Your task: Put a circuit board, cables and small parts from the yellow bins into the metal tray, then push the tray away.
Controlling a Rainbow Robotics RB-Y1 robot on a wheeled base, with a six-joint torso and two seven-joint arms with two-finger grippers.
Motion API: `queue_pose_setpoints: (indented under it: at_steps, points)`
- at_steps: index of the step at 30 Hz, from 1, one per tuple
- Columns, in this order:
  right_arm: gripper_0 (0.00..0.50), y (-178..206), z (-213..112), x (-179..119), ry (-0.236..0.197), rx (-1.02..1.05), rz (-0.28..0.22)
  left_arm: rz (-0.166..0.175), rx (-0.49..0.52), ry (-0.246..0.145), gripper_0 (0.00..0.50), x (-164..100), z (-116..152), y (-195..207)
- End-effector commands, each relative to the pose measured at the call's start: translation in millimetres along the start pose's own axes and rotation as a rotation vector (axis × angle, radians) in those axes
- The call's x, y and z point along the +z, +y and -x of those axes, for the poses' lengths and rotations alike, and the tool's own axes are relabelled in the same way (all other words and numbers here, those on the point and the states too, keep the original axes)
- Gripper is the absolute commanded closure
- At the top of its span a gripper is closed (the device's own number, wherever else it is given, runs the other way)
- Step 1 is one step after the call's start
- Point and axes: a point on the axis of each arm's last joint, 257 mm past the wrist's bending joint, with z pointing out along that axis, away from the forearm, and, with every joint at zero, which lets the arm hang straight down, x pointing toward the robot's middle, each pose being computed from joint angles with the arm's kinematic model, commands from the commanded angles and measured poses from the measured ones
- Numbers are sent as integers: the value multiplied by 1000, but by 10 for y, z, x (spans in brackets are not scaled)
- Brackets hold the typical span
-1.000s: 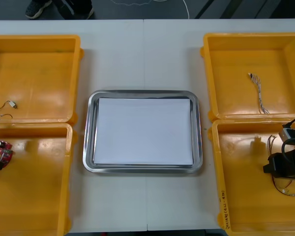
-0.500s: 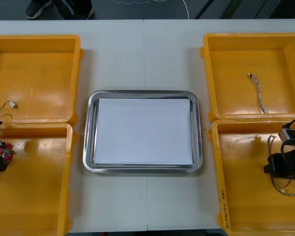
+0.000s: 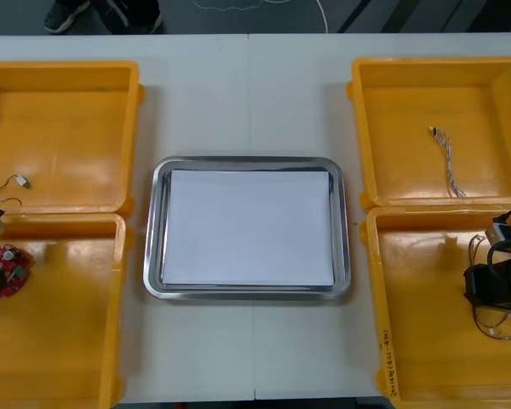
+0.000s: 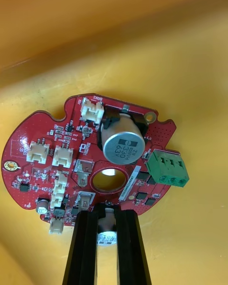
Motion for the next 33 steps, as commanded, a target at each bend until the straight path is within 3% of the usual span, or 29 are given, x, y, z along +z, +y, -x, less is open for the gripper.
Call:
queue_pose_setpoints:
  at_steps: [1, 7, 17, 23, 30, 31, 33]
  points:
    - [500, 23, -118, 50, 26, 28, 9, -17, 151, 26, 500, 90, -184, -82]
    - [500, 51, -74, -149, 42, 11, -1, -27, 145, 16, 500, 13, -166, -74]
    - [500, 197, 36, -544, 31, -51, -8, -25, 171, 15, 500, -392, -227, -139]
    - [500, 324, 145, -695, 25, -92, -1, -29, 182, 26, 500, -449, -377, -243]
    - [500, 600, 249, -915, 11, -173, 27, -30, 179, 12, 485, -456, -385, -260]
    - [500, 640, 252, -936, 12, -180, 36, -30, 178, 9, 448, -453, -377, -262]
    - [500, 771, 260, -1005, 16, -202, 67, -29, 180, -6, 0, -457, -334, -259]
